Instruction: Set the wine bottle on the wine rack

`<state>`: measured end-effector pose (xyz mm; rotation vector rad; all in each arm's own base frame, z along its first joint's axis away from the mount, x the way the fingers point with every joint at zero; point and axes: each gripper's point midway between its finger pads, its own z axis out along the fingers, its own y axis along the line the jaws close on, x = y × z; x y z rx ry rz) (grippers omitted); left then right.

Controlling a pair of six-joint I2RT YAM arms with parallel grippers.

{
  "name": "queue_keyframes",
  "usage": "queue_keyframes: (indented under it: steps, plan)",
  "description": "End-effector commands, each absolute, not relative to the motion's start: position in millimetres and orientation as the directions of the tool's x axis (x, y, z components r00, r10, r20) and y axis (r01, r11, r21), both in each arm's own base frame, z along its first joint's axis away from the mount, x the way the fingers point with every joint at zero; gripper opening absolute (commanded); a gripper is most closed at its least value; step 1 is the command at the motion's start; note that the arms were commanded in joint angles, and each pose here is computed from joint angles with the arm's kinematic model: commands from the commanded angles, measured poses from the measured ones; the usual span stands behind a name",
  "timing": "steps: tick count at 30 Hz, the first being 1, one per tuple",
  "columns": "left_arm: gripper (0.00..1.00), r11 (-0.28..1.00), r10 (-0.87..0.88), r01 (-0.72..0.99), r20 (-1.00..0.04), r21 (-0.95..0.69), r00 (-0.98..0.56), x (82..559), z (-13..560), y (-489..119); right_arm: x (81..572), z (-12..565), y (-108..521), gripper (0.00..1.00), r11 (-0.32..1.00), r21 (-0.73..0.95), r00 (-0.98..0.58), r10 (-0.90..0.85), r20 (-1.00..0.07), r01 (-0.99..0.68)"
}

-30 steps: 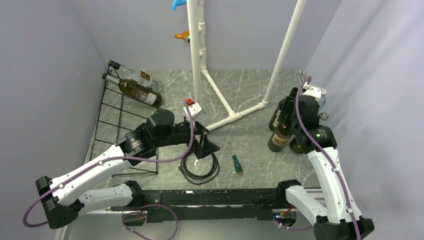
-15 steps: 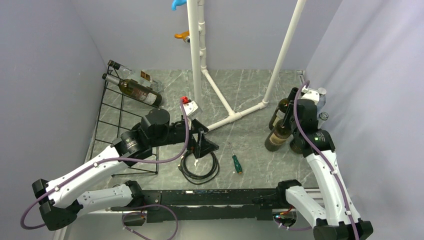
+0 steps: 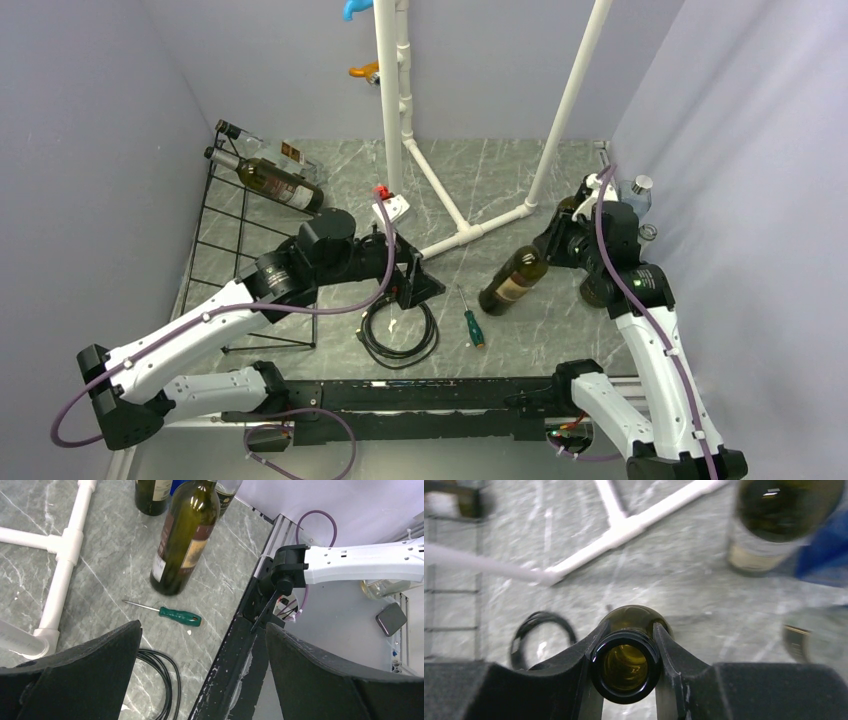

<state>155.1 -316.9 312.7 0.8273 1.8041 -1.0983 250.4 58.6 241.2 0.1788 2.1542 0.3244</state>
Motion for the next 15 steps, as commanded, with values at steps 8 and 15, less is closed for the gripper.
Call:
queue_keyframes:
  steps: [8, 15]
  plan:
    - [1.00, 0.449, 0.133, 0.808, -0.865, -0.382, -0.483, 168.3, 309.3, -329.5, 228.7, 340.1, 173.0, 0.00, 0.510, 0.725, -0.629, 0.386, -0.674, -0.464]
    - [0.99, 0.513, 0.229, 0.771, -0.805, -0.378, -0.547, 181.2, 293.5, -340.1, 219.9, 333.0, 184.7, 0.00, 0.438, 0.767, -0.695, 0.352, -0.627, -0.470]
